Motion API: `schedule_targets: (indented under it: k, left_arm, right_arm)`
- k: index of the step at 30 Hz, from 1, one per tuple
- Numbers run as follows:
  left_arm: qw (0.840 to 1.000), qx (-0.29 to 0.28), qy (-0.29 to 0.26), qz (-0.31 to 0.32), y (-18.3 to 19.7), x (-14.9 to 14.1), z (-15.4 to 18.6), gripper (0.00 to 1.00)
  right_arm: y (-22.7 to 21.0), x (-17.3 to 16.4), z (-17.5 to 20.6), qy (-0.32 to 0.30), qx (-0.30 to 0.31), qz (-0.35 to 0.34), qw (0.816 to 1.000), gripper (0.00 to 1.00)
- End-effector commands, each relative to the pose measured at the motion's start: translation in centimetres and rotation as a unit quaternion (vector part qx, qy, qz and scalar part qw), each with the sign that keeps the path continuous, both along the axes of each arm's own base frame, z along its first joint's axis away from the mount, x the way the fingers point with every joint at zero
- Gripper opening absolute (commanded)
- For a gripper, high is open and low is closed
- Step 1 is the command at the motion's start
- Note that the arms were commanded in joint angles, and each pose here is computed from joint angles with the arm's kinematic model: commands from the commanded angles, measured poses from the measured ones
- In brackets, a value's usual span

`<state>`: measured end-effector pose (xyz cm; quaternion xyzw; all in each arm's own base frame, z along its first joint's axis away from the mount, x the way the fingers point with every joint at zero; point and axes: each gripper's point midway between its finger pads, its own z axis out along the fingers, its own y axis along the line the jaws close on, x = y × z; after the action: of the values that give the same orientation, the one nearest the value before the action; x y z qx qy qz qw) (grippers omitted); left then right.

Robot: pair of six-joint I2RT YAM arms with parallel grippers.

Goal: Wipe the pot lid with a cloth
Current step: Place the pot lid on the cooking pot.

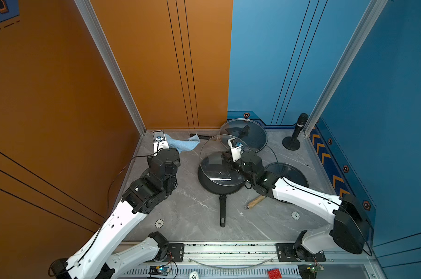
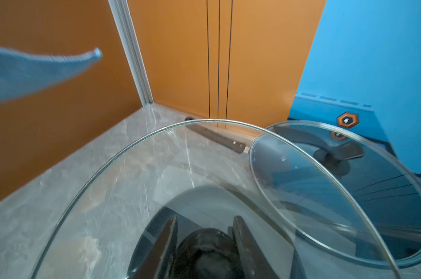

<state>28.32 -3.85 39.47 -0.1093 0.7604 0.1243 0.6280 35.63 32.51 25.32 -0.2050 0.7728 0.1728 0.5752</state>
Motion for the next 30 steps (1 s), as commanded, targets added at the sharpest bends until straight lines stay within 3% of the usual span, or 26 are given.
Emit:
schedule_targets:
  k: [1, 8, 15, 30]
  left_arm:
    - [1.0, -0.007, 0.01, 0.021, 1.0, -0.6, -1.2, 0.0]
    - [1.0, -0.011, 0.005, 0.027, 1.8, -1.5, -1.1, 0.0]
    - [0.999, -0.01, 0.002, 0.032, 2.2, -1.9, -0.9, 0.0]
    - [0.999, -0.015, 0.004, 0.029, 1.9, -1.6, -1.0, 0.0]
  right_arm:
    - [2.3, 0.0, 0.1, -0.024, 0.005, 0.027, 0.999, 0.0]
    - [5.4, 1.4, -4.5, 0.007, -0.007, 0.044, 0.999, 0.0]
    - [5.7, 2.3, -7.6, 0.032, -0.014, 0.034, 0.999, 0.0]
    - [3.4, 5.0, -9.6, 0.069, 0.01, -0.003, 0.998, 0.0]
